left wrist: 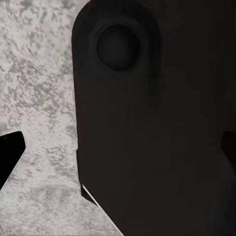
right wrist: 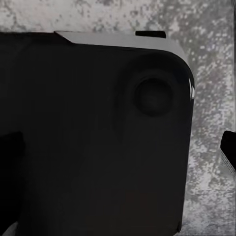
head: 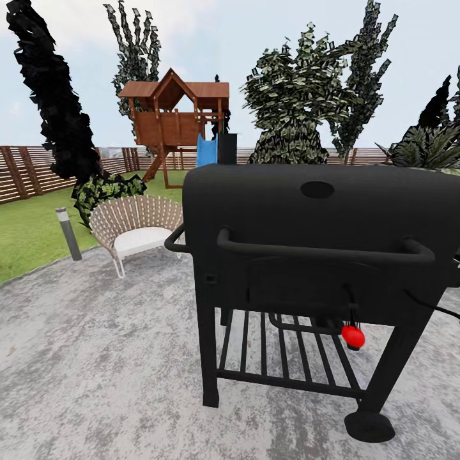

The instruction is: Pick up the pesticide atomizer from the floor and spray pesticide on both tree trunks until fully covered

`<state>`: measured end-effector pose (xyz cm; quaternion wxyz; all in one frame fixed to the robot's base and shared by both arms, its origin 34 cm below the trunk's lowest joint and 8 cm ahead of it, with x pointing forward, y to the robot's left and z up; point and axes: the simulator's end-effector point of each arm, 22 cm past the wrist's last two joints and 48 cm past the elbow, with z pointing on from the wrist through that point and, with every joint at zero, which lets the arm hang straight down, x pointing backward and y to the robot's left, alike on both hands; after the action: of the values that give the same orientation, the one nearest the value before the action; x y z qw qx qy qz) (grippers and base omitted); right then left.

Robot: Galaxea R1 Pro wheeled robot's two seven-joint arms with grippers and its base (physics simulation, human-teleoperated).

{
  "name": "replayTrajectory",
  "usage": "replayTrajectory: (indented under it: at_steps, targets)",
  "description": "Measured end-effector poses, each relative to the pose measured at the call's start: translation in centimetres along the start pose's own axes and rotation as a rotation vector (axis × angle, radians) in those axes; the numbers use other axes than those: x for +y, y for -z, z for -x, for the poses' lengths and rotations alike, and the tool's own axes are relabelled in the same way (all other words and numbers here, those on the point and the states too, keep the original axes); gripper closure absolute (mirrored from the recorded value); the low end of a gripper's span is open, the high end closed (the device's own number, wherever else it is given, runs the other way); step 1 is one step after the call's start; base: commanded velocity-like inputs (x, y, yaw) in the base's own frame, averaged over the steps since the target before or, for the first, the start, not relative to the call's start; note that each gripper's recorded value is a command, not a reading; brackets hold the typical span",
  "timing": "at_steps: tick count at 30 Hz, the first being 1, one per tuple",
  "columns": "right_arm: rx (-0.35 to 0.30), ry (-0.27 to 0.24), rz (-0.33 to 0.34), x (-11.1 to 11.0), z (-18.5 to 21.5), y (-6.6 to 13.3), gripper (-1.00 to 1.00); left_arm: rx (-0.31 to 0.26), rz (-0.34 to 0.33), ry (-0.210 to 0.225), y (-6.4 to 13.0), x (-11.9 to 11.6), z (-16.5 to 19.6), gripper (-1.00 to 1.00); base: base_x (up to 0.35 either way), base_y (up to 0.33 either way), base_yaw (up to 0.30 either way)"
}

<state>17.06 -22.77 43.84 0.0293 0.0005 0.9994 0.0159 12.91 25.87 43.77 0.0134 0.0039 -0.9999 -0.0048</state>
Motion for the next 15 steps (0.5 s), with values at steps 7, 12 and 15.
replayTrajectory:
  at_steps: [7,12,15]
  targets:
    - [-0.069,-0.005,-0.008,-0.4,2.3,0.1,-1.00,-0.091,0.022,0.002,0.2,1.2,5.1,-1.00,0.000,0.000,0.000]
    - [-0.413,-0.004,-0.010,-0.5,9.9,1.9,-1.00,-0.618,0.018,-0.004,6.5,0.9,25.9,-1.00,0.000,0.000,0.000]
    - [-0.499,-0.001,-0.017,-1.0,12.9,2.8,-1.00,-0.676,0.019,-0.009,7.3,1.0,26.8,-1.00,0.000,0.000,0.000]
